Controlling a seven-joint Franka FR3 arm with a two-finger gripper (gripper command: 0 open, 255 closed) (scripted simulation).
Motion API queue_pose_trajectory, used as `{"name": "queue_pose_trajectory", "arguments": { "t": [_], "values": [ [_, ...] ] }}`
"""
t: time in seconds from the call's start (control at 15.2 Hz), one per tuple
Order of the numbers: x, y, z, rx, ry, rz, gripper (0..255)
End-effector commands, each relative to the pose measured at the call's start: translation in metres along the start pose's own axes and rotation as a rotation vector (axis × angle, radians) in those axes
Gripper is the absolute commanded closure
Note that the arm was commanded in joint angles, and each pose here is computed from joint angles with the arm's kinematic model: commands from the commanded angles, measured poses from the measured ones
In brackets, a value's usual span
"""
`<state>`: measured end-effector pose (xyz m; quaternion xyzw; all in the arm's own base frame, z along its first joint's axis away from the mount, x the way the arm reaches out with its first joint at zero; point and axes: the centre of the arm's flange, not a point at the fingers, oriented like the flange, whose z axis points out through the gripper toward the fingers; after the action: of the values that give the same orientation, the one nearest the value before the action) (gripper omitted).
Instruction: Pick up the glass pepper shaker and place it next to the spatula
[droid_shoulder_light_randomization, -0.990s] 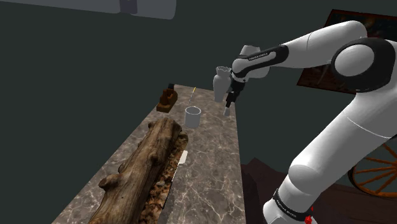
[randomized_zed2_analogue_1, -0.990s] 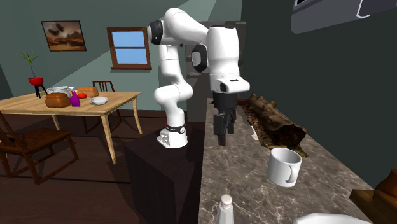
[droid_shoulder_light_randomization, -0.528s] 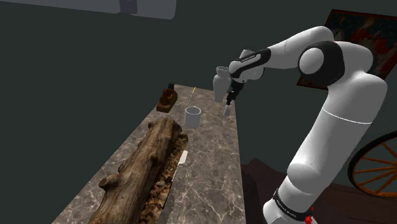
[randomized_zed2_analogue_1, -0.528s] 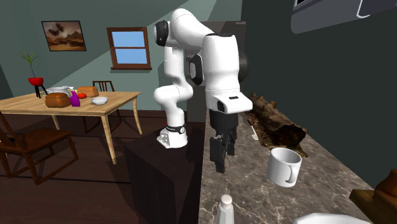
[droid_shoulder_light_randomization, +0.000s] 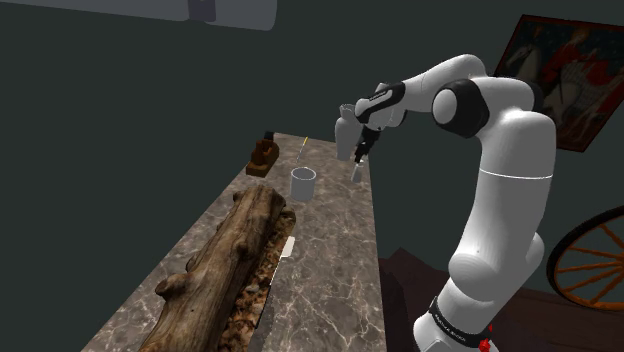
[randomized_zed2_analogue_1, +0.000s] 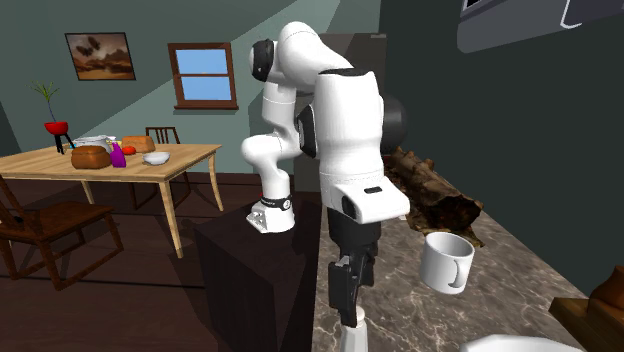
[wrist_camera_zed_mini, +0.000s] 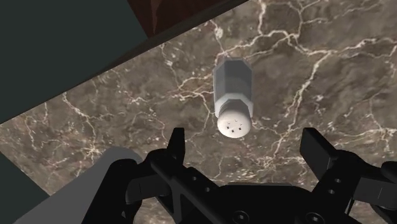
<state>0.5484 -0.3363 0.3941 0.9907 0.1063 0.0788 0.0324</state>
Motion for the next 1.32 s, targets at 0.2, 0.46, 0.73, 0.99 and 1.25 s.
{"name": "queue_pose_trajectory", "arguments": {
  "t": [0.2, 0.46, 0.73, 0.99, 1.25],
  "values": [
    [0.002, 0.002, 0.026, -0.001, 0.001, -0.001, 0],
    [0.002, 0.002, 0.034, -0.001, 0.001, -0.001, 0],
    [0.002, 0.002, 0.034, -0.001, 0.001, -0.001, 0],
    [0.002, 0.002, 0.034, -0.001, 0.001, -0.001, 255],
    [0.001, 0.002, 0.034, -0.001, 0.001, -0.001, 255]
  ]
}}
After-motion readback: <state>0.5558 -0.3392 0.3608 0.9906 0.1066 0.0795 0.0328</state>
